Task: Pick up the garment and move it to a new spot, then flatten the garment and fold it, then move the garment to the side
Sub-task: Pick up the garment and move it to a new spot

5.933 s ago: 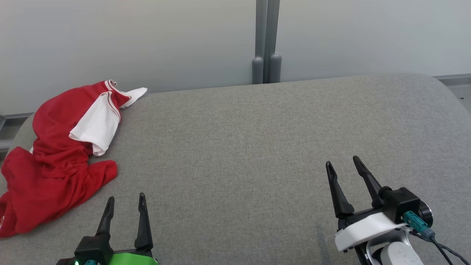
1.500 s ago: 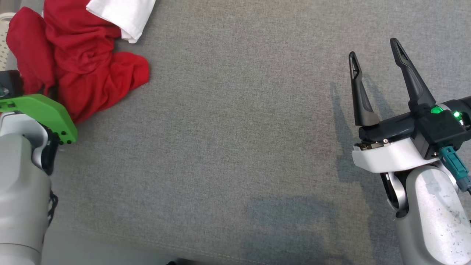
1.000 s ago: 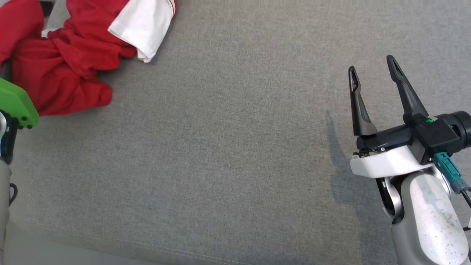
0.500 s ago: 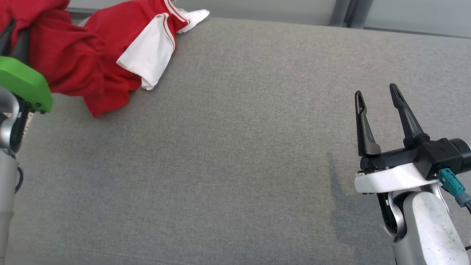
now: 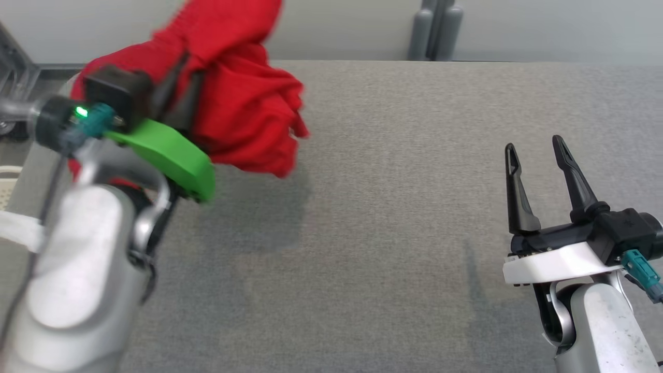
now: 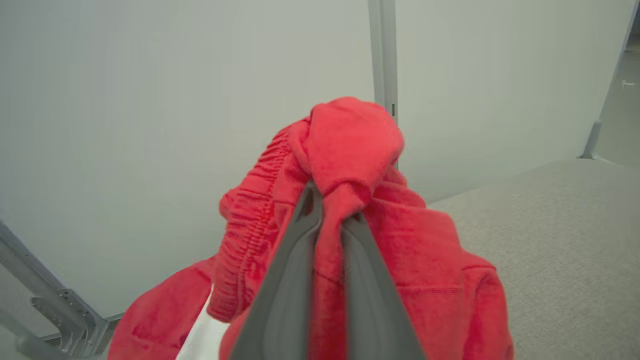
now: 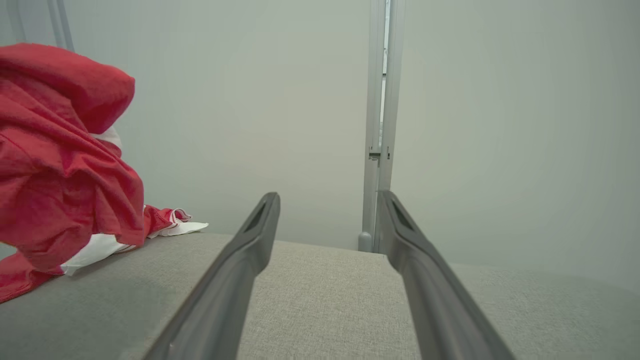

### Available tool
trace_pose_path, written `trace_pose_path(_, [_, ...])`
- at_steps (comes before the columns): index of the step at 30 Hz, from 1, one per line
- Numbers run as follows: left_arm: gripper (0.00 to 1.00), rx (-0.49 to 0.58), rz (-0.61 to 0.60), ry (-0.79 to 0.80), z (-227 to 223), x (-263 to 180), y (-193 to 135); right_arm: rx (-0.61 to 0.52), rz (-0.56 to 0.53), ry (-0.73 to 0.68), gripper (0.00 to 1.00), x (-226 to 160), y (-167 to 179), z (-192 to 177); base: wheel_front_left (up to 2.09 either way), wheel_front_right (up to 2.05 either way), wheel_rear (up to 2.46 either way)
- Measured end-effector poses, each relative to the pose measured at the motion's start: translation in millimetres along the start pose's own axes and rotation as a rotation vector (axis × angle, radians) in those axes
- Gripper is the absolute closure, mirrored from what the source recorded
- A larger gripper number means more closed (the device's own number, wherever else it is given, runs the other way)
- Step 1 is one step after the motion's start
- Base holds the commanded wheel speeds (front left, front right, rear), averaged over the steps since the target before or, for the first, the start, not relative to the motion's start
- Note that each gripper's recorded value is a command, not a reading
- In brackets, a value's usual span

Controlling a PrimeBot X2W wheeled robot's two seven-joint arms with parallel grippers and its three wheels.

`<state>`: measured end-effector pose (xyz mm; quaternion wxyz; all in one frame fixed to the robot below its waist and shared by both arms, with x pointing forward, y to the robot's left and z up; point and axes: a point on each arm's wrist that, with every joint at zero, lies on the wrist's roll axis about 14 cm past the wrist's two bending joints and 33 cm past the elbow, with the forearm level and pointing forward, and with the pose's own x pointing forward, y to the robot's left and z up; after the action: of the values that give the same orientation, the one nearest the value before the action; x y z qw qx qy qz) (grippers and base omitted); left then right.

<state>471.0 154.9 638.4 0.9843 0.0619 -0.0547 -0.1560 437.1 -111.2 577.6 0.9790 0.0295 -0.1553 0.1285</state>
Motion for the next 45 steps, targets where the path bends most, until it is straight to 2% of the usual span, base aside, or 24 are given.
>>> trace_pose_path(5, [1.00,-0.133,-0.121,0.038,-30,6,-67,-0.019,-0.046,-0.006,0.00,-12,-16,8,0.00,0.00,0.00])
trace_pose_path(11, [1.00,-0.227,-0.246,0.063,-51,14,-135,-0.052,-0.115,-0.008,0.00,-28,-39,16,0.00,0.00,0.00])
trace_pose_path(21, [1.00,-0.382,-0.304,0.115,-80,32,-197,-0.097,-0.218,0.010,0.00,-56,-73,22,0.00,0.00,0.00])
trace_pose_path(26, [1.00,-0.423,-0.258,0.257,-133,28,-207,-0.101,-0.252,0.033,0.00,-63,-83,17,0.00,0.00,0.00])
trace_pose_path(32, [1.00,-0.435,-0.165,0.378,-184,25,-199,-0.105,-0.271,0.056,0.00,-66,-90,10,0.00,0.00,0.00])
trace_pose_path(42, [1.00,-0.393,0.013,0.393,-204,38,-164,-0.100,-0.284,0.070,0.00,-67,-95,4,0.00,0.00,0.00])
trace_pose_path(43, [0.88,-0.389,0.014,0.390,-204,38,-163,-0.099,-0.284,0.071,0.00,-67,-95,4,0.00,0.00,0.00])
trace_pose_path(45, [0.58,-0.379,-0.006,0.389,-203,39,-167,-0.097,-0.284,0.073,0.00,-67,-95,3,0.00,0.00,0.00])
